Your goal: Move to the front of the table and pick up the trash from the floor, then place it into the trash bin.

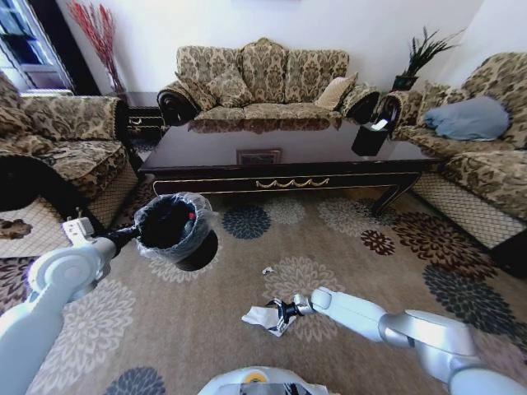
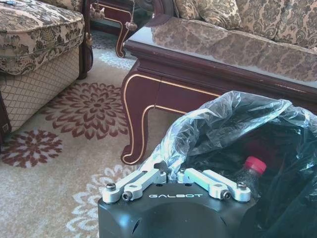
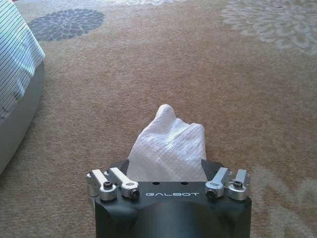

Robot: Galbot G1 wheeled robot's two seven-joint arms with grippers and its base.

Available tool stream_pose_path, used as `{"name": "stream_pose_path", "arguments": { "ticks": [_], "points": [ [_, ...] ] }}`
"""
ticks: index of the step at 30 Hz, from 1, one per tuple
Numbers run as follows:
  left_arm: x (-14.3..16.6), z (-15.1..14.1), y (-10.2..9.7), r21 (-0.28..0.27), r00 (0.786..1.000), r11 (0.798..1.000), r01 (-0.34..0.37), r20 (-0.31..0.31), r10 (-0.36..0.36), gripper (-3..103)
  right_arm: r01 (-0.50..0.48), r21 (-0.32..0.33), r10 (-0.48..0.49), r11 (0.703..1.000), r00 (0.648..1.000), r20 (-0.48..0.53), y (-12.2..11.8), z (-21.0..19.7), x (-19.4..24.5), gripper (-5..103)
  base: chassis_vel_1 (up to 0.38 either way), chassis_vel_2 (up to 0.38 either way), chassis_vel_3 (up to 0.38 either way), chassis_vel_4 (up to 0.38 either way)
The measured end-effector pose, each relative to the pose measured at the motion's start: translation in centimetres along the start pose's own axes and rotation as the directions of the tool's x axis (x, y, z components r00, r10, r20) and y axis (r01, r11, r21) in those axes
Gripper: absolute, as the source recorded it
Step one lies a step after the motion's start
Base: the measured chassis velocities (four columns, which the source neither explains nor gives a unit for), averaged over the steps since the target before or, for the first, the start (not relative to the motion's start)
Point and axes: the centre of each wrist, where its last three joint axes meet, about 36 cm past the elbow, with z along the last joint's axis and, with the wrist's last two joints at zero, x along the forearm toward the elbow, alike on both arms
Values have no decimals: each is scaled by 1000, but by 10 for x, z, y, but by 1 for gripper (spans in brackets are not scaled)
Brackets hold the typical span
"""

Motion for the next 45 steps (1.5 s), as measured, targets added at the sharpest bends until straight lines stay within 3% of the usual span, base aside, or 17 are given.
{"name": "stream_pose_path", "arguments": {
  "ticks": [2,9,12,15,18,24,39,45],
  "points": [
    [0,0,-1,-1,1000,1000,-1,0,1,4,-2,0,2,1000,1000,2,0,0,0,83,0,0,0,0],
    [2,1,-3,-8,1000,1000,-2,0,2,4,-11,4,11,1000,1000,13,0,1,1,51,0,0,0,0],
    [3,1,-3,-11,1000,1000,-3,0,3,4,-13,4,13,1000,1000,17,0,2,1,45,0,0,0,0],
    [3,1,-3,-13,1000,1000,-1,-1,1,4,-13,5,13,1000,1000,21,2,3,0,29,0,0,0,0],
    [3,2,-3,-13,1000,1000,0,-2,0,4,-13,8,13,1000,1000,27,2,3,1,24,0,0,0,0],
    [4,2,-4,-14,1000,1000,-1,-2,1,4,-11,9,11,1000,999,49,2,5,5,1,0,0,0,0],
    [3,4,-6,-17,1000,1000,-3,-5,3,4,-36,-2,36,999,994,100,6,7,9,-1,0,0,0,0],
    [4,3,-6,-19,1000,1000,-1,-4,1,4,-43,-1,43,999,992,117,7,2,3,25,0,0,0,0]
  ]
}}
